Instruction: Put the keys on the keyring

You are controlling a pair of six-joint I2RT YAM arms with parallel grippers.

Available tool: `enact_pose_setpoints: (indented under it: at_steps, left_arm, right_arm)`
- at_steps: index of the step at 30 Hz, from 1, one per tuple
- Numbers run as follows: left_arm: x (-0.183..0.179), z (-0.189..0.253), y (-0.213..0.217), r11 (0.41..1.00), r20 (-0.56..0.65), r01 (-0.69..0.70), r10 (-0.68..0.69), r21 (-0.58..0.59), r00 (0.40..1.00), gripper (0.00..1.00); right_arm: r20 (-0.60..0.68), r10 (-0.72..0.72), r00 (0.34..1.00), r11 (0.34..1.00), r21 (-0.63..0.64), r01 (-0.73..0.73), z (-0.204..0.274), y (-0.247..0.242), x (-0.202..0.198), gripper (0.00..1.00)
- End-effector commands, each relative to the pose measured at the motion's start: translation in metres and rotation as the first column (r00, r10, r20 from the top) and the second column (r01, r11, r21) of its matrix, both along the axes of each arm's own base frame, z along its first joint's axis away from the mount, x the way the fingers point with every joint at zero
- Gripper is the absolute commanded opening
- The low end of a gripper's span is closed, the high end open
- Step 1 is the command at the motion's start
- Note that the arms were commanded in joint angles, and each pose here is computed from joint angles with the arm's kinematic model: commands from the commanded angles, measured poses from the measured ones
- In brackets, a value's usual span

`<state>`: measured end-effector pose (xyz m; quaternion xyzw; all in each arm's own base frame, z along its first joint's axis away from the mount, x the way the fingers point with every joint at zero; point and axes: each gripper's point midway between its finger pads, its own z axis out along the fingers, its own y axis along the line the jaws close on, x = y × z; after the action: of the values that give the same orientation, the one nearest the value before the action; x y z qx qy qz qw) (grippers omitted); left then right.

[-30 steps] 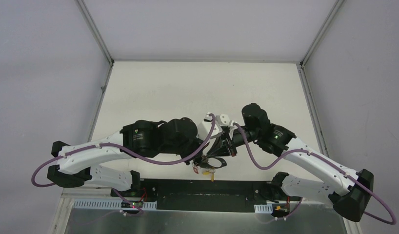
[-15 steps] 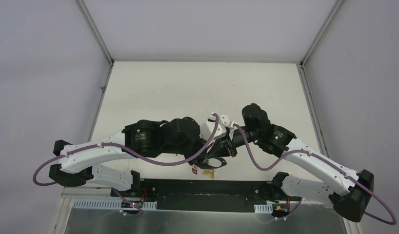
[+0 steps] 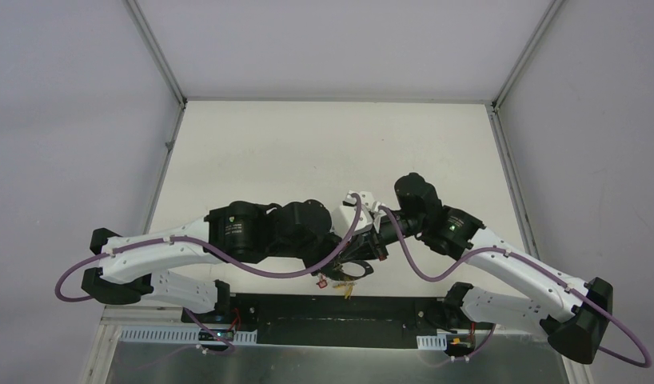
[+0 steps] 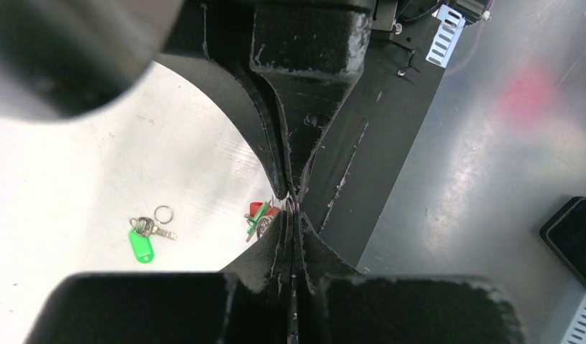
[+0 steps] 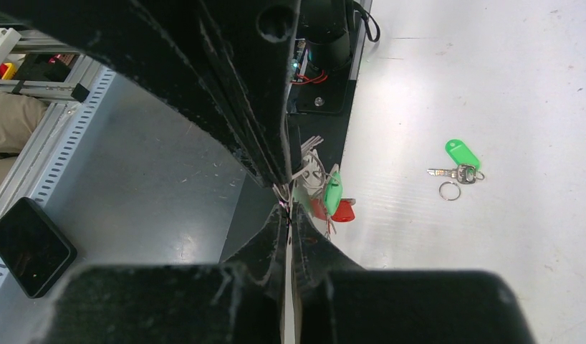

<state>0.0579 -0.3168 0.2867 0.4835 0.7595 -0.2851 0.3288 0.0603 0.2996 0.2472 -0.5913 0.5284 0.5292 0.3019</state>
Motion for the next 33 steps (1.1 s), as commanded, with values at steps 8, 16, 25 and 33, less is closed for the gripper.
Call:
enact_pose_setpoints:
  at_steps: [8, 16, 25, 33]
  left_arm:
    - [-0.018, -0.016, 0.015, 0.997, -0.048, 0.02, -0.017, 0.078, 0.999, 0.0]
    - [-0.023, -0.026, 0.02, 0.993, -0.078, 0.004, 0.006, 0.117, 0.997, 0.0]
    - [-0.022, -0.031, 0.034, 0.989, -0.085, -0.044, 0.056, 0.14, 0.995, 0.0]
    - [-0.023, -0.036, 0.041, 0.986, -0.095, -0.059, 0.074, 0.157, 0.993, 0.0]
  right_arm:
    - [0.091, -0.058, 0.994, 0.99, 0.13, 0.046, 0.036, 0.007, 0.012, 0.0]
    - [0.08, -0.099, 0.992, 0.987, 0.134, 0.087, 0.037, 0.006, 0.019, 0.0]
    - [0.078, -0.1, 0.992, 0.983, 0.16, 0.086, 0.042, 0.005, 0.018, 0.0]
    - [0.085, -0.072, 0.994, 0.981, 0.187, 0.055, 0.05, 0.004, 0.013, 0.0]
